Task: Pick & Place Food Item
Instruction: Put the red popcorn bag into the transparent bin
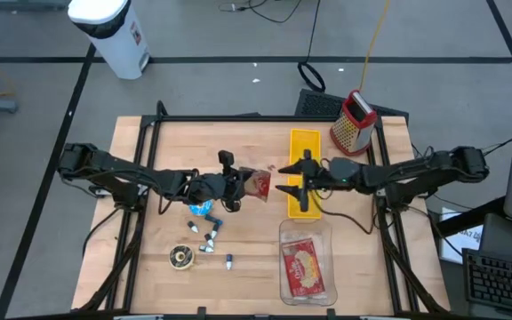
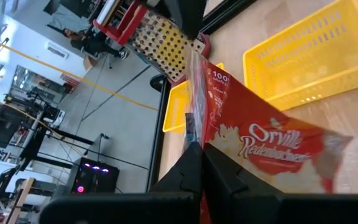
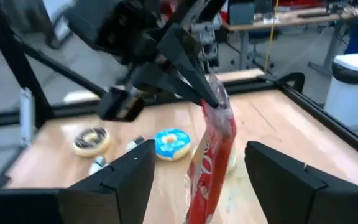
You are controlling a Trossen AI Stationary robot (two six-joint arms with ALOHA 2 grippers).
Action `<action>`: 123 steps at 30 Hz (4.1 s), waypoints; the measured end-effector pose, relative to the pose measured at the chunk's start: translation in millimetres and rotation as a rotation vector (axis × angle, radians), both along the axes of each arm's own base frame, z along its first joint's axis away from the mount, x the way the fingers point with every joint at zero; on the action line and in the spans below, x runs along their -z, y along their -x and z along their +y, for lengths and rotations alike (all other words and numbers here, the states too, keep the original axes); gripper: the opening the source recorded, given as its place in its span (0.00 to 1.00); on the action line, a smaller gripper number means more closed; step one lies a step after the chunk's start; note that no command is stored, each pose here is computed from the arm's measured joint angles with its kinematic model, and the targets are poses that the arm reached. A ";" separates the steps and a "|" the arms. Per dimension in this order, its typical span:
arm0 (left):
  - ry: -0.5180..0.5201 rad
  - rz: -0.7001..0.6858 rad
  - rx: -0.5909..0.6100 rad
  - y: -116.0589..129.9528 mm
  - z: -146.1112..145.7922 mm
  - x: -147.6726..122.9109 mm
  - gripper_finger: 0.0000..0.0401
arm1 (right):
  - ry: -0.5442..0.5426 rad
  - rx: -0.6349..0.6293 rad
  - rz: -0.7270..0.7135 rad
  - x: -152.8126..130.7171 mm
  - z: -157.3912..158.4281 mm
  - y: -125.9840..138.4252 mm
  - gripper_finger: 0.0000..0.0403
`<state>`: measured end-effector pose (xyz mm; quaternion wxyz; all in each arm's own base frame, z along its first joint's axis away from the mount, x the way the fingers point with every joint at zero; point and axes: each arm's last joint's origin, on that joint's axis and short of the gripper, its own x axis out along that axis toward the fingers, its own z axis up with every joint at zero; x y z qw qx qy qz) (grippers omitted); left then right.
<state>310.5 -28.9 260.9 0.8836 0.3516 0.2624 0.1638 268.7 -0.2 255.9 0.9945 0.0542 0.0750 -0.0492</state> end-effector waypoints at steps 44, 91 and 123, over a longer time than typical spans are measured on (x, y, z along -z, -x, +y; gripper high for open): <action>0.246 -0.138 -0.114 -1.7 0.8 2.5 0.04 | 0.025 -0.037 0.124 1.4 -27.6 -47.5 0.01; 0.663 -0.689 -0.191 101.2 13.8 21.9 0.56 | -0.197 -0.232 0.098 -19.3 180.8 98.8 0.00; 0.693 -0.696 -0.205 101.7 14.2 24.5 0.56 | -0.153 -0.174 0.275 58.4 204.5 93.1 0.00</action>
